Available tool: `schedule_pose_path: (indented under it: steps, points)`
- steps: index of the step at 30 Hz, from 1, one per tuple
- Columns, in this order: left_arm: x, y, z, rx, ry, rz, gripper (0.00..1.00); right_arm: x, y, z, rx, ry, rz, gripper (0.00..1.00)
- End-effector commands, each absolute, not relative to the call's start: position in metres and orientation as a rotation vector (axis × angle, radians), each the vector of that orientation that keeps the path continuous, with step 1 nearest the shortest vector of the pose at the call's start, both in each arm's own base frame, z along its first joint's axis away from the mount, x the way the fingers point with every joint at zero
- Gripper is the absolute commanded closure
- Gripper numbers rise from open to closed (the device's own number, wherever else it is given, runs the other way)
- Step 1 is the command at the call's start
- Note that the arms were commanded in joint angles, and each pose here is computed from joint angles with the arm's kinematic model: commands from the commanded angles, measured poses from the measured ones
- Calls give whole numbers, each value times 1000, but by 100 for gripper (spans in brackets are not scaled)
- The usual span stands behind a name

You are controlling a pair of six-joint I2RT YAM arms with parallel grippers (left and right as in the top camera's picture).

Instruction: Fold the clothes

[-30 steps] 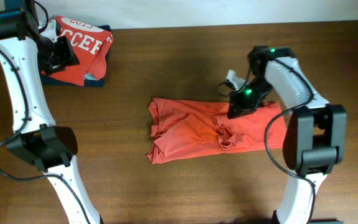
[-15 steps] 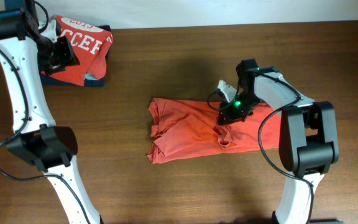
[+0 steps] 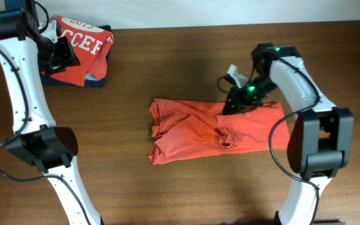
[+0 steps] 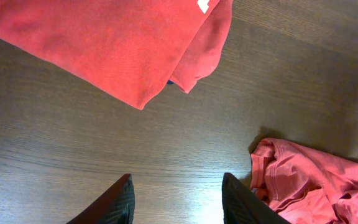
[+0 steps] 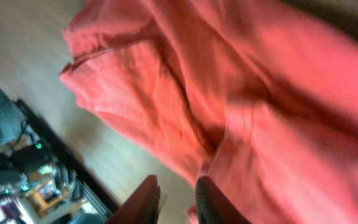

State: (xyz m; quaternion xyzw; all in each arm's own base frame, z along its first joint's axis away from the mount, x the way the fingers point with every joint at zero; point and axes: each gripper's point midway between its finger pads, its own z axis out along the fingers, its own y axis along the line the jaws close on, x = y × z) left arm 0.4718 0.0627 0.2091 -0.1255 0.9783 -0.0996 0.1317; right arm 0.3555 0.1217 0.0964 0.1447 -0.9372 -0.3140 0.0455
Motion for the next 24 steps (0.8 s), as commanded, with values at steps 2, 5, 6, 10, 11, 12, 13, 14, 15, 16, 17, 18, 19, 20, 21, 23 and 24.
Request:
schedule_pose_path:
  steps: [2,5,6,10,11,12,13,14,15,16,17,18,19,20,21,23,24]
  points:
    - [472,66,210,-384,2834,-280,54,341,109,98,405,-2834,-908,85]
    - [473,66,210,-383,2831,-279,55,330,109,89,385,-2794,-902,86]
    - [473,66,210,-383,2831,-279,54,325,110,84,381,-2779,-899,86]
    - [472,66,209,-385,2838,-281,54,303,110,59,347,-2719,-891,85]
    - [472,66,209,-385,2838,-281,54,297,109,52,337,-2703,-889,85]
    - [472,66,209,-385,2837,-280,54,290,109,45,327,-2689,-887,86]
    - [472,66,209,-385,2837,-280,54,285,109,40,321,-2679,-886,86]
    - [473,66,209,-384,2835,-280,54,280,109,33,318,-2674,-886,85]
    - [473,66,209,-384,2833,-280,54,276,109,24,313,-2675,-886,85]
    - [473,66,210,-383,2832,-279,54,275,109,19,310,-2680,-887,83]
    - [474,66,210,-383,2830,-279,54,275,109,12,302,-2693,-887,82]
    - [474,66,210,-383,2830,-280,54,276,109,6,293,-2711,-886,82]
    - [474,66,210,-383,2830,-279,55,278,109,3,295,-2723,-888,82]
    - [474,66,210,-383,2830,-280,54,280,109,3,299,-2730,-890,83]
    - [473,66,210,-383,2831,-279,54,283,110,6,301,-2734,-898,84]
    - [473,66,210,-383,2831,-279,55,290,110,19,294,-2731,-913,87]
    - [473,66,210,-383,2831,-279,54,295,110,26,291,-2734,-914,87]
